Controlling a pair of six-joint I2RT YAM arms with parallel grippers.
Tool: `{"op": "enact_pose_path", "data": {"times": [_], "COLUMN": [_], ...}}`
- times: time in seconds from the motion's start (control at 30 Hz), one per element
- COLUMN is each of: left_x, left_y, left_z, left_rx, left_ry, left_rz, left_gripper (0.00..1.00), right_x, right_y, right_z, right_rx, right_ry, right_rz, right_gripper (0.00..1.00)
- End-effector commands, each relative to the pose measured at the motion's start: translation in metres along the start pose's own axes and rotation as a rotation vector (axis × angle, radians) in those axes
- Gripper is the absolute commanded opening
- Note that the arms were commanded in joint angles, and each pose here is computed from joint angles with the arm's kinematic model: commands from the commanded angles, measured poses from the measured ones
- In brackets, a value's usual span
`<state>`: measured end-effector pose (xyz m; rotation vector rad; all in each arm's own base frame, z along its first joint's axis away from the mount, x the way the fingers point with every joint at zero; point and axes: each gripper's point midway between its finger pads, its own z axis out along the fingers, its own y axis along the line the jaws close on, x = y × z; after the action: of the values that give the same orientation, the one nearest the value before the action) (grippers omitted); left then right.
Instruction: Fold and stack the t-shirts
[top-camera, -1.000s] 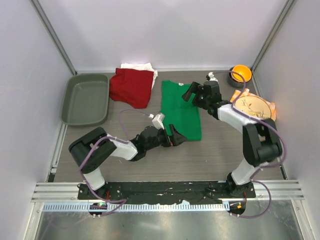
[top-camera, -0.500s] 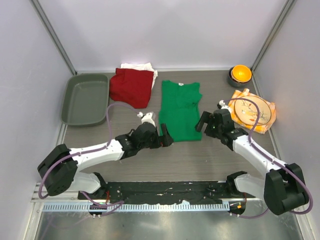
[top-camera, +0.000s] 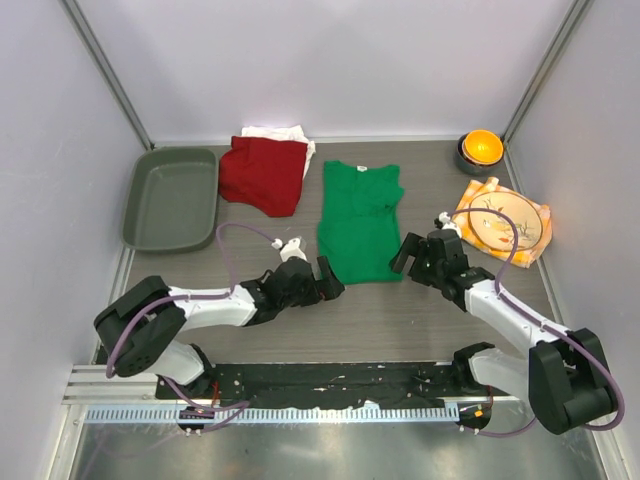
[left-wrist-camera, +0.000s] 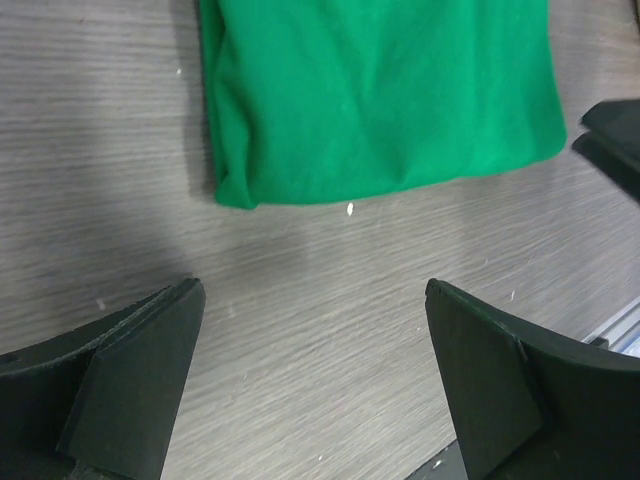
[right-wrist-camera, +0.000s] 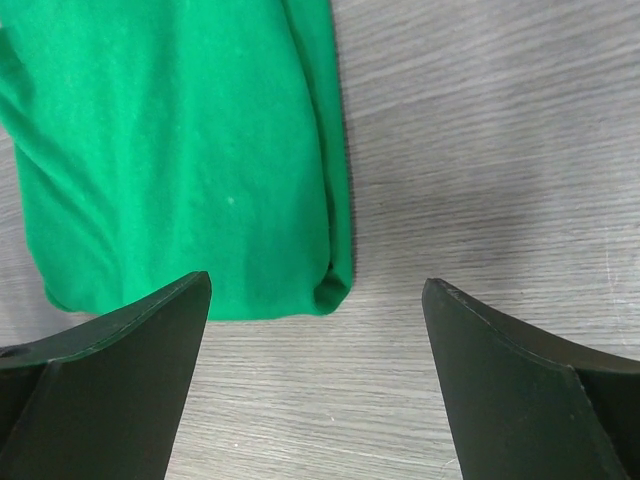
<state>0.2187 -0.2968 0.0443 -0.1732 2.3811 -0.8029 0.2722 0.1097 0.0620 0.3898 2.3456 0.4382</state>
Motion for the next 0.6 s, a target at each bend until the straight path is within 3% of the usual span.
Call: {"op": "enact_pose_path", "data": {"times": [0.0, 0.37, 0.57], "left_x": [0.024, 0.029, 0.039], "left_y": [0.055, 0.080, 0.088], "left_z": [0.015, 0.043, 0.052], "left_rx": [-0.183, -0.244, -0.245], "left_ry": [0.064, 0.110, 0.144], "left_rz": [-0.017, -0.104, -0.121], "left_gripper": [1.00, 0.96, 0.77], "right_x": [0.000, 0.008, 0.015], "right_y": [0.003, 0.012, 0.015], "right_z": [0.009, 0.027, 0.036], "right_rx": [-0.027, -0.075, -0.098], "right_ry": [-0.026, 0.015, 0.042], "right_rz": [0.039, 0.061, 0.086], "right_gripper": [0.93, 0.91, 0.81]}}
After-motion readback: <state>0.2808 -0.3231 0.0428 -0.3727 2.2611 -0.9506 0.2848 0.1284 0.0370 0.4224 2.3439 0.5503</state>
